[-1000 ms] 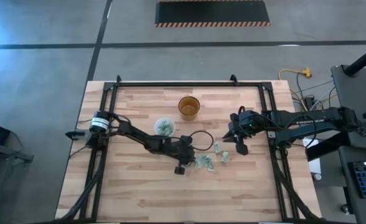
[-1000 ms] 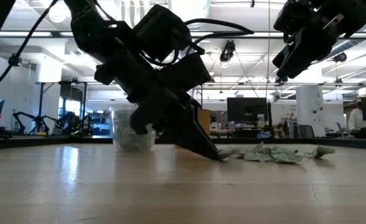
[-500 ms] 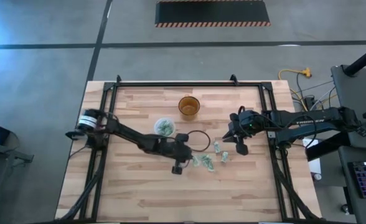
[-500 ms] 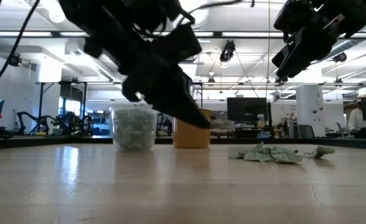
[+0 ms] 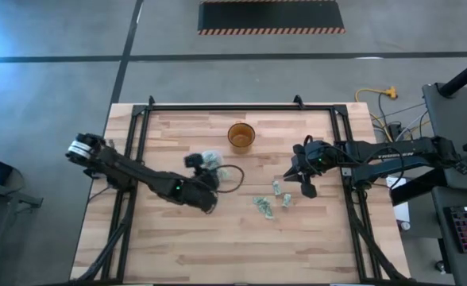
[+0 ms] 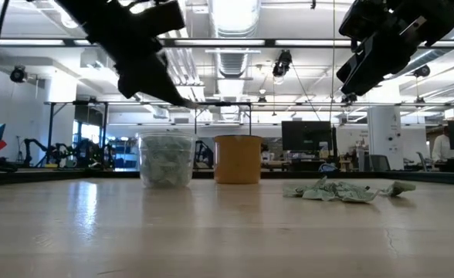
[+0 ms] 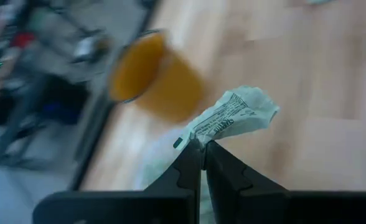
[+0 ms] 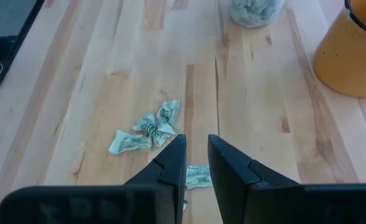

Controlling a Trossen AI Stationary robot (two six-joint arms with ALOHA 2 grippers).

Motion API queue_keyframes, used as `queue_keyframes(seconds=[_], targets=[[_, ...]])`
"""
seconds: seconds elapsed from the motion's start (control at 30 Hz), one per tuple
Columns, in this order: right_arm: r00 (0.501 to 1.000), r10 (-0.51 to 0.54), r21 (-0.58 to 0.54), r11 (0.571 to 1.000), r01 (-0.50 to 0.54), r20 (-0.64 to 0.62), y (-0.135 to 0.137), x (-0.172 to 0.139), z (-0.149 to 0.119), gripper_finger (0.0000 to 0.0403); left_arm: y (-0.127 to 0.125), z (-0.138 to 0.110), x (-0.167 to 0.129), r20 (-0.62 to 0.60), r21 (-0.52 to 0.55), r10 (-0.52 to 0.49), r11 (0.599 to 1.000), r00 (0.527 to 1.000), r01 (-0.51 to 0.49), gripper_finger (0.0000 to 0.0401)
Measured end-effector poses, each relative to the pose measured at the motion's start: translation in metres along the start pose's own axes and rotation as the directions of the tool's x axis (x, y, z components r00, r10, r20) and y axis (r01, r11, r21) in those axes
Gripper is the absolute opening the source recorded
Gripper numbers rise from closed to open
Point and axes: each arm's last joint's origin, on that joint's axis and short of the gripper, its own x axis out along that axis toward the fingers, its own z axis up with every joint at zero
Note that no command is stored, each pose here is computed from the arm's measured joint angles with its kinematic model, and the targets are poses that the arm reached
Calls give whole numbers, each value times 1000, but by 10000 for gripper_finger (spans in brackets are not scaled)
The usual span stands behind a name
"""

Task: Pick and place Stevia / Truvia into bins
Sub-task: Put the stevia packet into the transparent bin

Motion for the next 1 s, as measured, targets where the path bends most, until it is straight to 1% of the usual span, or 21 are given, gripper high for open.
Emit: queue_keyframes(seconds=[0.1, 0.27, 0.37, 0.43, 0.57, 0.73, 0.93, 1.0], targets=[[1000, 0, -1, 1000, 0, 3, 0, 0, 0, 59, 10, -14, -6, 4, -50, 104, 993, 995, -103, 0], [1000, 0, -9, 1000, 0, 9, 0, 0, 1, 58, 23, -31, -1, -20, -110, 152, 982, 988, -153, 0], [1000, 1, -11, 1000, -1, 17, 0, 0, 2, 59, 28, -39, 5, -43, -110, 167, 979, 985, -170, 0], [1000, 1, -12, 1000, -1, 23, 0, 0, 2, 59, 30, -40, 10, -52, -131, 156, 978, 986, -162, 0], [1000, 1, -12, 1000, 0, 25, 0, 0, 2, 59, 32, -44, 24, -113, -132, 104, 984, 988, -118, 0], [1000, 0, -14, 1000, 0, 25, 0, 0, 2, 59, 33, -46, 37, -154, -125, 50, 990, 987, -70, 0], [1000, -1, -30, 1000, 2, 25, 0, 0, 2, 59, 36, -46, 43, -182, -138, -14, 990, 983, -11, 0], [1000, -2, -30, 1000, 3, 25, 0, 0, 2, 59, 36, -46, 43, -183, -137, -17, 991, 983, -8, 0]])
